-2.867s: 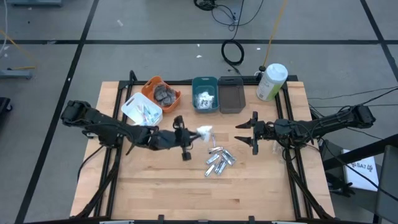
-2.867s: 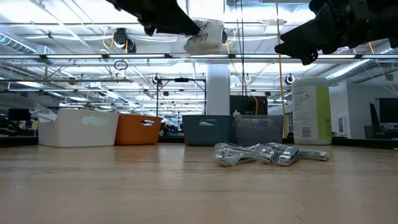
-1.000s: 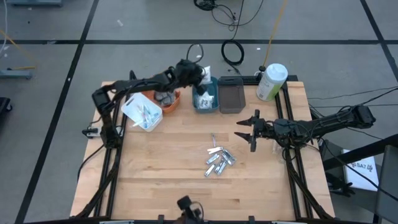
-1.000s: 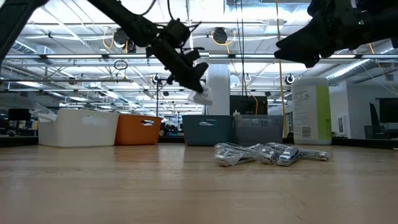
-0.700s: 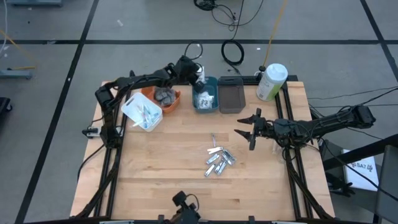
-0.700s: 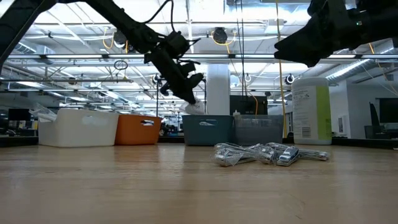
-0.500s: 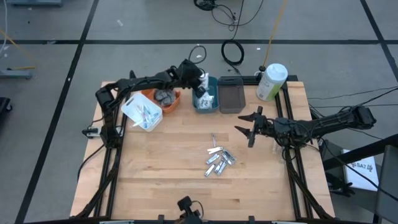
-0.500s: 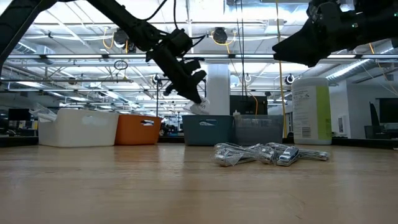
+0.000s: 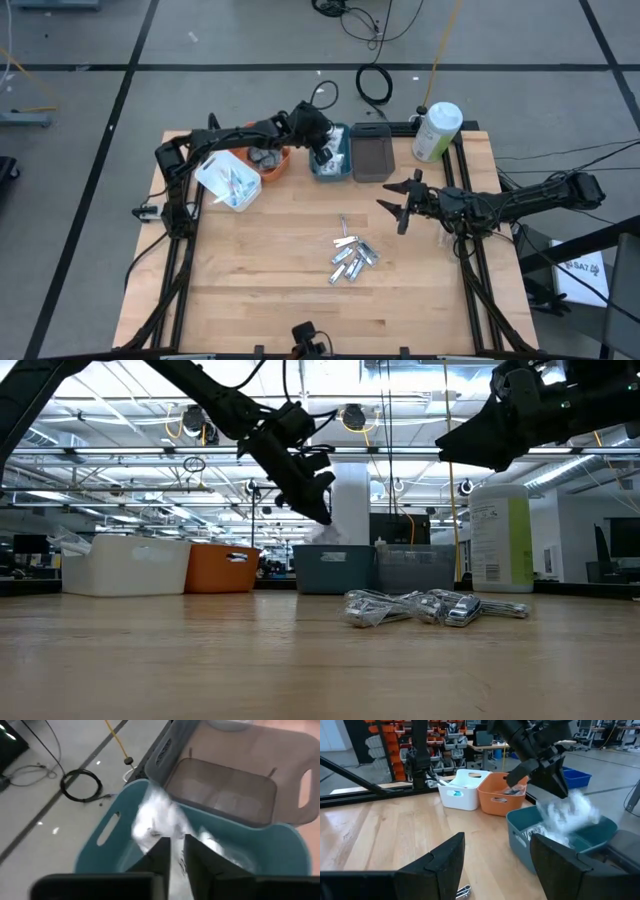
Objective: Pick & Place Travel size toiletries
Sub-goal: Put the white cotton packet into the green bin, then put the silver nail cutter into the transparent gray bin
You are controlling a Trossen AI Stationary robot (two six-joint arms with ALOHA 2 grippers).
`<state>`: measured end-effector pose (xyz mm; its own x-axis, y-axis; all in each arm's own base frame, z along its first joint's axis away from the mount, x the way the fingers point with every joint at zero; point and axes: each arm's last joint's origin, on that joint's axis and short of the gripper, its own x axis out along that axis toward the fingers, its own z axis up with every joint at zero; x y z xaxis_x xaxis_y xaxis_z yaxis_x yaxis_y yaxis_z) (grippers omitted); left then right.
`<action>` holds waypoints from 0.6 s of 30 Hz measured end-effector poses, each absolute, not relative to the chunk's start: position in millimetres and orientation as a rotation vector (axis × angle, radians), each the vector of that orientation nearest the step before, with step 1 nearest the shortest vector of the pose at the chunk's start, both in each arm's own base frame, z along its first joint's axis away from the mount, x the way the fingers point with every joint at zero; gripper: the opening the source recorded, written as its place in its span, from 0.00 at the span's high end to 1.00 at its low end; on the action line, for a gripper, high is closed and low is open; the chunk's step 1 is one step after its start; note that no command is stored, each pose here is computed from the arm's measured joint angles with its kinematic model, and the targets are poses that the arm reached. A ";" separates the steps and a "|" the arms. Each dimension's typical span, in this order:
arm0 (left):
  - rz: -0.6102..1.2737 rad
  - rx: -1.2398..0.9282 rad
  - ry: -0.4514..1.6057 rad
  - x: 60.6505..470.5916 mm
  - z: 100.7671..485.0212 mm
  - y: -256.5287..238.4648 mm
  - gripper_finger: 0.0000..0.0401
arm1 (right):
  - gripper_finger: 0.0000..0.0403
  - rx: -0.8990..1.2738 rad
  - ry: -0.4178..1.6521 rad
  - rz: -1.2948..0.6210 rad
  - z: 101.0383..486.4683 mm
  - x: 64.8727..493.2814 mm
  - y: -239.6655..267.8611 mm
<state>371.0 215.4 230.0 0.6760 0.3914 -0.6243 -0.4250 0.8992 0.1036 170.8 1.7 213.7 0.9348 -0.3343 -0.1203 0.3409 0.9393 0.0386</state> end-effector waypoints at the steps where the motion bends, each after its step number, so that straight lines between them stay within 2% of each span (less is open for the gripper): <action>1: 0.455 -0.069 0.684 370.7 230.0 215.7 0.84 | 0.47 0.059 0.112 -0.345 213.8 170.9 1.7; 9: 0.458 -0.083 0.656 369.8 232.4 219.4 0.50 | 0.47 0.055 0.138 -0.337 209.9 173.6 2.4; 14: 0.472 -0.238 0.594 364.2 255.8 205.2 0.38 | 0.47 0.092 0.180 -0.245 203.1 178.9 5.4; 18: 0.335 -0.257 0.577 359.0 283.1 176.3 0.33 | 0.47 0.144 0.202 -0.166 199.0 182.8 8.2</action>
<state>359.0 176.3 283.1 0.7866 0.2363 -0.5704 -0.3784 0.9145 -0.1430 182.8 8.2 199.0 0.9662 -0.1487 -0.2107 0.1776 0.9761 0.1254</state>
